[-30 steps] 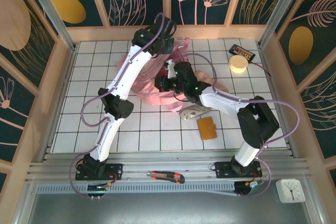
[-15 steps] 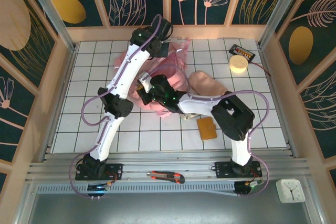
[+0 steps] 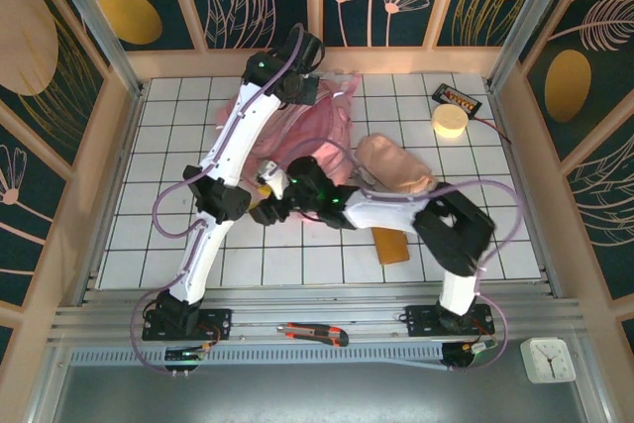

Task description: Pack the student bag

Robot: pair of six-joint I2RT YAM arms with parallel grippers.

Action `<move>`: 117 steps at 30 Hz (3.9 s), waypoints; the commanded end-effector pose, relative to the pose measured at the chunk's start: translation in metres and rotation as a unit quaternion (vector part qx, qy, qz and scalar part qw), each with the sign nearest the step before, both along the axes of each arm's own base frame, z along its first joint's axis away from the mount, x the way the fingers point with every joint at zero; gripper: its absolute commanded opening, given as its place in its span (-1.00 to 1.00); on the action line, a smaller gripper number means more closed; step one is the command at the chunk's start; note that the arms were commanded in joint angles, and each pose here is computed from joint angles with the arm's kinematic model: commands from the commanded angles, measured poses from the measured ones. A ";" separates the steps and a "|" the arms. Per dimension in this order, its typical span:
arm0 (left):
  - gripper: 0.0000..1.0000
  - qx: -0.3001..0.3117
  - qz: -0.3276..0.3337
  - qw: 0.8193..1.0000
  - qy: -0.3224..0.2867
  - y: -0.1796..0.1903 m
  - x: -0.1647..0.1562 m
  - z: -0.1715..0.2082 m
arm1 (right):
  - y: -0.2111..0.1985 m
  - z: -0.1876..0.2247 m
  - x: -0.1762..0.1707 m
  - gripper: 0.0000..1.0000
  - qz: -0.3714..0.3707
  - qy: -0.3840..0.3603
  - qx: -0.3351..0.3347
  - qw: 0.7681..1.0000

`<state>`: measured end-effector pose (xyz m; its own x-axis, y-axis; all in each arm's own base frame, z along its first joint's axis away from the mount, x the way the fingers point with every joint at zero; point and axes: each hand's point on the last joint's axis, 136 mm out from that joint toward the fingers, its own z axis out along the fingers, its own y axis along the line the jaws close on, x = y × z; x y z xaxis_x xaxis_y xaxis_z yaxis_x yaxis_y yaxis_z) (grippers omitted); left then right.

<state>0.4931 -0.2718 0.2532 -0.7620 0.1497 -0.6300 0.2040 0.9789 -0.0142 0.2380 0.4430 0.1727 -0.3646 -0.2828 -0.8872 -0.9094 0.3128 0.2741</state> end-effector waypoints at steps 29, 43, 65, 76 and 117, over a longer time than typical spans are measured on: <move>0.98 0.039 0.108 0.993 0.024 0.137 -0.101 -0.022 | -0.104 0.004 0.152 0.99 -0.209 0.395 0.123 0.886; 0.43 -0.161 -0.057 0.982 -0.076 0.098 -0.168 -0.066 | -0.075 0.041 0.183 -0.38 -0.170 0.389 0.162 0.891; 0.77 0.091 -0.112 0.975 -0.169 0.083 -0.080 -0.054 | -0.037 0.103 0.173 -0.78 -0.144 0.413 0.161 0.885; -1.00 0.070 -0.079 0.980 -0.170 0.090 -0.053 -0.027 | -0.120 0.078 0.181 0.62 -0.239 0.342 0.115 0.901; -1.00 -0.012 -0.054 0.985 -0.167 0.087 -0.048 -0.009 | -0.401 -0.131 0.142 0.41 -0.574 0.436 -0.066 0.691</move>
